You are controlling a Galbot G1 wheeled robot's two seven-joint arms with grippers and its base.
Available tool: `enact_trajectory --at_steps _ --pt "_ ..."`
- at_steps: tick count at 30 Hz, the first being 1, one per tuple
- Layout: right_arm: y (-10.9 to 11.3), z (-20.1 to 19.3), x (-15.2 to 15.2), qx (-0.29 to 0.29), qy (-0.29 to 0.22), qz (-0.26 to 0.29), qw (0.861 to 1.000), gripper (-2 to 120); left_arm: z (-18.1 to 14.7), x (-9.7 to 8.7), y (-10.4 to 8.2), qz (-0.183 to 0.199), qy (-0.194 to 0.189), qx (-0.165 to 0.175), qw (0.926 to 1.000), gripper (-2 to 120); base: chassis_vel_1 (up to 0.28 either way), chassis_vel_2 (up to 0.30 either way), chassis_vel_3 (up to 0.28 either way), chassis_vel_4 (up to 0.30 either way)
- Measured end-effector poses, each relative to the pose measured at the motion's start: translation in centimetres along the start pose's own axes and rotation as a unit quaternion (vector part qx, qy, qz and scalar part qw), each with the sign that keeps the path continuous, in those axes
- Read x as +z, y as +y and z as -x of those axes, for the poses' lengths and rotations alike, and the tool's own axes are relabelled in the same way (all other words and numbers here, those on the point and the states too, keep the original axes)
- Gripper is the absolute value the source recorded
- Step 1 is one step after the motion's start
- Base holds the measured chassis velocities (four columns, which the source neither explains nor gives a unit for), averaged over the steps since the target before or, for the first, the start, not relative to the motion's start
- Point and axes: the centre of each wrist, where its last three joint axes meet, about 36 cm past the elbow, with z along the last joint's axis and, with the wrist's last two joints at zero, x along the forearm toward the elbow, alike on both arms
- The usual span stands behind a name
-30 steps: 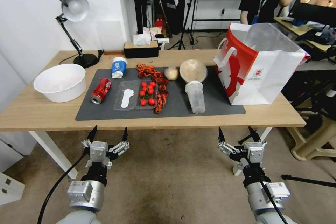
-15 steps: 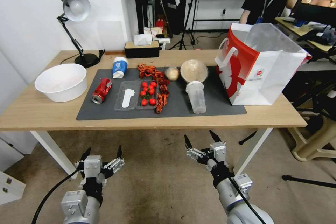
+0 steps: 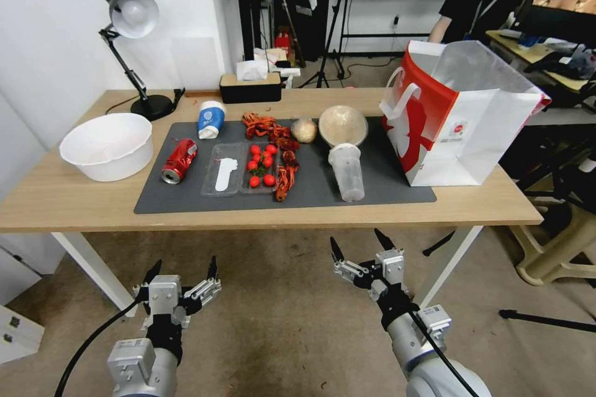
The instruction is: Pick up the trash from the table and place it into the takeout bag.
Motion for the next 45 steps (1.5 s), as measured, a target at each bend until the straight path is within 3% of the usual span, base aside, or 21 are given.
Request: enact_trajectory --at_steps 16,31,38,45 --pt "-0.2 0.0 0.0 0.002 0.0 -0.003 1.0 100 0.1 -0.1 0.1 0.0 -0.008 0.003 1.0 100 0.0 0.0 0.0 0.0" --pt "-1.4 0.4 -2.8 0.01 -0.044 -0.007 0.999 100 0.1 -1.5 1.0 -0.016 -0.054 0.026 0.9981 100 0.0 0.0 0.0 0.0" --pt "-3.9 5.0 -4.3 0.02 -0.062 -0.001 0.998 100 0.4 -1.1 1.4 -0.019 -0.058 0.024 0.9979 100 0.0 0.0 0.0 0.0" --pt "-5.3 9.9 -4.5 0.051 -0.035 -0.002 0.998 100 0.9 -0.8 1.4 -0.025 -0.055 0.035 0.9975 100 0.0 0.0 0.0 0.0"
